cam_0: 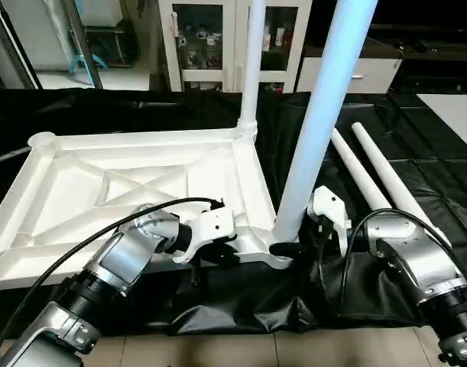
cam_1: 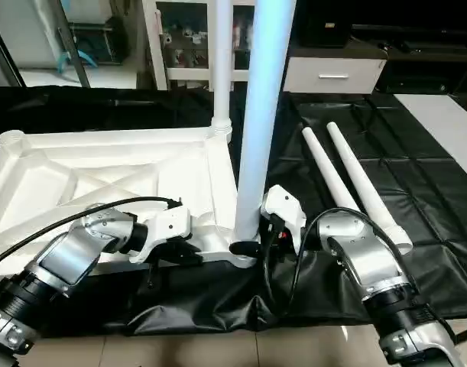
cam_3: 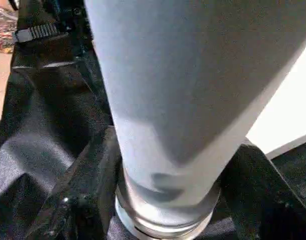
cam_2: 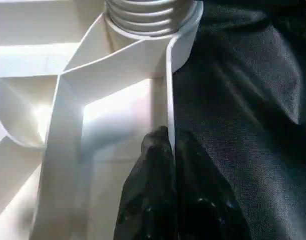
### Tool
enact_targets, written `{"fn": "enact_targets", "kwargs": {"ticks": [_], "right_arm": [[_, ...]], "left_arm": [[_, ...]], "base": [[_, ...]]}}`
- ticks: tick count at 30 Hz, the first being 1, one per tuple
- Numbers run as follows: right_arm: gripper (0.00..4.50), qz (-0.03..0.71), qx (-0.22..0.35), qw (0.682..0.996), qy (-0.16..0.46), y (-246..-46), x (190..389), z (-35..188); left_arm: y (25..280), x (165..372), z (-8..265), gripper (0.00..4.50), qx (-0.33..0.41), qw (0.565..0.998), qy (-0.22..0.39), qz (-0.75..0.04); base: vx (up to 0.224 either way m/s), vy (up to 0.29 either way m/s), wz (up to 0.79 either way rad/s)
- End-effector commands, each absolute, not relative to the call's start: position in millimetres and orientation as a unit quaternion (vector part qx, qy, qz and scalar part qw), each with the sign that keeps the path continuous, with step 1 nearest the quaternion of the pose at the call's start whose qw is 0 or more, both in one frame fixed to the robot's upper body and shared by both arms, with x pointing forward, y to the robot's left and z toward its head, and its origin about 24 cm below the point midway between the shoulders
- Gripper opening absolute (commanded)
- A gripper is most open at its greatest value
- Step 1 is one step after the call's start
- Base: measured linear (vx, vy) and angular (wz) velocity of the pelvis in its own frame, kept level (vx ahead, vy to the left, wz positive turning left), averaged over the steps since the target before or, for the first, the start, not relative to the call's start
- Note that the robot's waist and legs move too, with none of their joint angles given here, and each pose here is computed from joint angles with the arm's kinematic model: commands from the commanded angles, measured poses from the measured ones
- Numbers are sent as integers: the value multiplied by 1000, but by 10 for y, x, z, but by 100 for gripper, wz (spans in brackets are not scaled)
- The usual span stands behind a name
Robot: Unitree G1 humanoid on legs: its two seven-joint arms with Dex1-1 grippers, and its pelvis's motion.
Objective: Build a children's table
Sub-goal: Rotate leg to tighten
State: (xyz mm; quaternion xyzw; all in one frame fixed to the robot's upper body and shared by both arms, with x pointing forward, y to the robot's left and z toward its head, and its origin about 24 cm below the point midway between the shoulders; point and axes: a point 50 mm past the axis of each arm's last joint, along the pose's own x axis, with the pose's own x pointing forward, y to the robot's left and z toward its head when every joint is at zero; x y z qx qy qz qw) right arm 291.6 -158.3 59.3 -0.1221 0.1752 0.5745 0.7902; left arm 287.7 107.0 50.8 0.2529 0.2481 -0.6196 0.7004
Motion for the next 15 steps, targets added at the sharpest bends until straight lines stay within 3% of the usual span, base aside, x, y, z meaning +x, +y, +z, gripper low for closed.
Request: {"fn": "enact_targets", "kwargs": {"ticks": [1,2,5,6,8,9,12,14,15], "right_arm": [[250,515,-118,824,204,-1649,2988,481],[250,515,-118,824,204,-1649,2988,481],[250,441,-77,872,199,-1632,3090,417],[250,441,-77,872,199,-1632,3090,417],[250,359,-25,912,198,-1576,3174,342],[250,359,-25,912,198,-1576,3174,342],[249,271,10,940,206,-1515,3246,249],[249,193,2,958,214,-1410,3314,168],[249,193,2,958,214,-1410,3314,168]], "left_arm": [[1025,2826,336,0,240,700,278,-613],[1025,2826,336,0,240,700,278,-613],[983,2961,350,0,219,752,266,-562],[983,2961,350,0,219,752,266,-562],[931,3100,365,0,202,799,260,-502],[931,3100,365,0,202,799,260,-502],[871,3210,385,0,188,834,261,-449],[818,3323,412,0,183,864,261,-390],[818,3323,412,0,183,864,261,-390]], "base": [[0,0,0],[0,0,0],[-17,4,-2],[0,0,0],[0,0,0],[0,0,0],[0,0,0],[0,0,0],[0,0,0]]}}
